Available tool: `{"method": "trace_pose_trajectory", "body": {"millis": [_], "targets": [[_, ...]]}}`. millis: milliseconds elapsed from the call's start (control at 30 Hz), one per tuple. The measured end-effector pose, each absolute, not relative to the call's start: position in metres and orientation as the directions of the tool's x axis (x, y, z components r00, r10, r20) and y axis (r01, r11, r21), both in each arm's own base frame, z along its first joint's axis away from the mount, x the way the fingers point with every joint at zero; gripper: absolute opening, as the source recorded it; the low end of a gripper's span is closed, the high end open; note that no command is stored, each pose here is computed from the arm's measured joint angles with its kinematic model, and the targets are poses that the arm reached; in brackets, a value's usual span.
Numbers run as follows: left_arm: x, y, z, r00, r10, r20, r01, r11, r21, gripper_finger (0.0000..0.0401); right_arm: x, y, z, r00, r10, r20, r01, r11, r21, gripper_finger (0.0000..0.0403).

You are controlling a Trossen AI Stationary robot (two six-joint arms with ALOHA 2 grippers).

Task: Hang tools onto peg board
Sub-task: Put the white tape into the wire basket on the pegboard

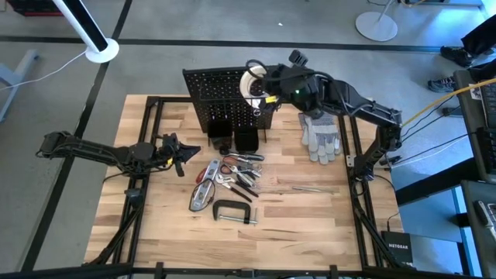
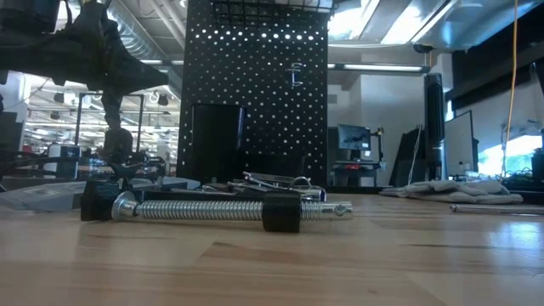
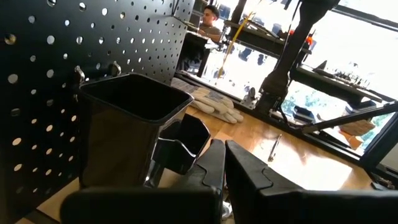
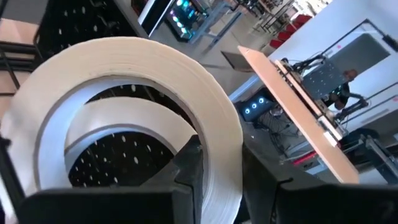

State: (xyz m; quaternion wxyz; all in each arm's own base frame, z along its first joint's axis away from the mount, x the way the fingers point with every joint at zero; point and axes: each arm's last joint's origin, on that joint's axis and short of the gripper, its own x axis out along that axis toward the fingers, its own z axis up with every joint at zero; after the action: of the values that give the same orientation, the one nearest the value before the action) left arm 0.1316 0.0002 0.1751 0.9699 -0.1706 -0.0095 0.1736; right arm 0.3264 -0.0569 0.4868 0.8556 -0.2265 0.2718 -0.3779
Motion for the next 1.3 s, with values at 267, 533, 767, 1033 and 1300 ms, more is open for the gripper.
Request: {"method": "trace_pose_trajectory", "body": {"millis": [267,533,767,1033,1300], "targets": [[0.132,0.0,0.174,0.939,0.34,-0.056,-0.339,0.881,-0.331,0.0001,0.324,-0.057,0.485,0.559,-0.767,-0.315,0.514,0.619,-0.594,0.008],[0.132,0.0,0.174,0.939,0.34,-0.055,-0.339,0.88,-0.334,0.0001,0.32,-0.056,0.494,0.587,-0.748,-0.31,0.498,0.635,-0.591,0.008],[0.132,0.0,0.174,0.938,0.341,-0.056,-0.34,0.88,-0.331,0.0001,0.312,-0.054,0.495,0.596,-0.712,-0.371,0.443,0.677,-0.587,0.0081],[0.131,0.001,0.174,0.933,0.356,-0.055,-0.353,0.874,-0.333,0.0001,0.314,-0.052,0.493,0.633,-0.666,-0.395,0.404,0.719,-0.565,0.0085],[0.131,0.001,0.174,0.933,0.356,-0.055,-0.353,0.874,-0.333,0.0001,0.317,-0.052,0.49,0.634,-0.659,-0.404,0.388,0.723,-0.571,0.0168]]}}
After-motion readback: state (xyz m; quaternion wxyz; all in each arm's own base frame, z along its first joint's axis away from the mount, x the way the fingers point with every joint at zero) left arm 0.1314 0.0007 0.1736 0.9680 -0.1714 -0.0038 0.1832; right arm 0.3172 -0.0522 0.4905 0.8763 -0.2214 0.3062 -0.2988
